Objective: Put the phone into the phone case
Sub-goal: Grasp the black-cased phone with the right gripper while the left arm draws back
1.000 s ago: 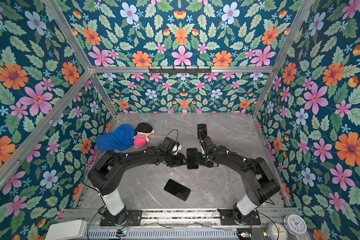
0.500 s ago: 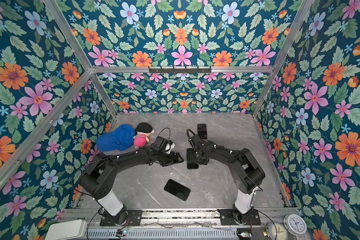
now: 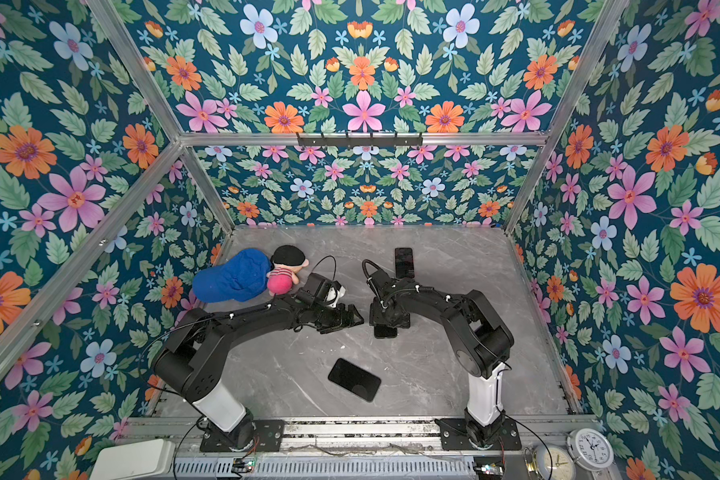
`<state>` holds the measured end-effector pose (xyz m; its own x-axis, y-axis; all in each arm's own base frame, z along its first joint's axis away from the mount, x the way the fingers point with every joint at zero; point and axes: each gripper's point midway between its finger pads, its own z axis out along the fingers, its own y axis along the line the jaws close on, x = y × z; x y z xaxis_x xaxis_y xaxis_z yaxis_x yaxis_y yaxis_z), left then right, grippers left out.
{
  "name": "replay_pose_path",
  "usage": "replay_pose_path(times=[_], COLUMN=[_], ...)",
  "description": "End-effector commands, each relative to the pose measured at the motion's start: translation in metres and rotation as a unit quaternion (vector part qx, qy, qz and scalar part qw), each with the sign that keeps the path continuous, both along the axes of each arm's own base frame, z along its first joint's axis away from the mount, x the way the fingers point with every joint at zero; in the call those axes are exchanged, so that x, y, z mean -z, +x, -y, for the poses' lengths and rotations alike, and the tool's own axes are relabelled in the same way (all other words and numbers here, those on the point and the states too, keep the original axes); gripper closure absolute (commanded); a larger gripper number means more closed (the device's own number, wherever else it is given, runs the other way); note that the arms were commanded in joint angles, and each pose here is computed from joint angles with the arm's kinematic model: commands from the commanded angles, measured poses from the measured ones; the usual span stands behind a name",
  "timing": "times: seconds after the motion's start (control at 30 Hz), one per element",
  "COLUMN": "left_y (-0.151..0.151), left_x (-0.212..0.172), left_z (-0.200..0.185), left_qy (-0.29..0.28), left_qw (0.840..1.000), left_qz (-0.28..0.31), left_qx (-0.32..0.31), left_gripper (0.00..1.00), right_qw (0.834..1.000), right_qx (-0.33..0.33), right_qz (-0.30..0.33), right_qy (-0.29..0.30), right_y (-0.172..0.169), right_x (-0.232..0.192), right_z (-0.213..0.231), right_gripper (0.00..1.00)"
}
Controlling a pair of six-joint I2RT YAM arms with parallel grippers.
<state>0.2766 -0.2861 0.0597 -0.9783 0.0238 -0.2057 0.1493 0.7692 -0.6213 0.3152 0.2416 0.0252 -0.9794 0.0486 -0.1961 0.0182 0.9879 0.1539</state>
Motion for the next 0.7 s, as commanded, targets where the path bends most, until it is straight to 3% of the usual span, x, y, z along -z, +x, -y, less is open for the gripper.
replay_pose_path(times=[0.0,0.27,0.67], left_y=[0.001,0.001,0.0], left_x=[-0.001,-0.002,-0.002], left_z=[0.001,0.0,0.0], left_qy=[0.0,0.0,0.0], left_qw=[1.0,1.0,1.0], left_qz=[0.007,0.009,0.008], left_qx=[0.006,0.005,0.005], left_gripper=[0.08,0.08,0.07], right_qw=[1.0,0.998,0.997], right_qx=[0.009,0.008,0.015], right_qz=[-0.005,-0.018,-0.021], right_qy=[-0.026,-0.06,-0.077], right_y=[-0.002,-0.003,-0.003], right_x=[0.002,0.009,0.009], right_z=[0.004,0.003,0.008], right_gripper=[0.17,0.16,0.26])
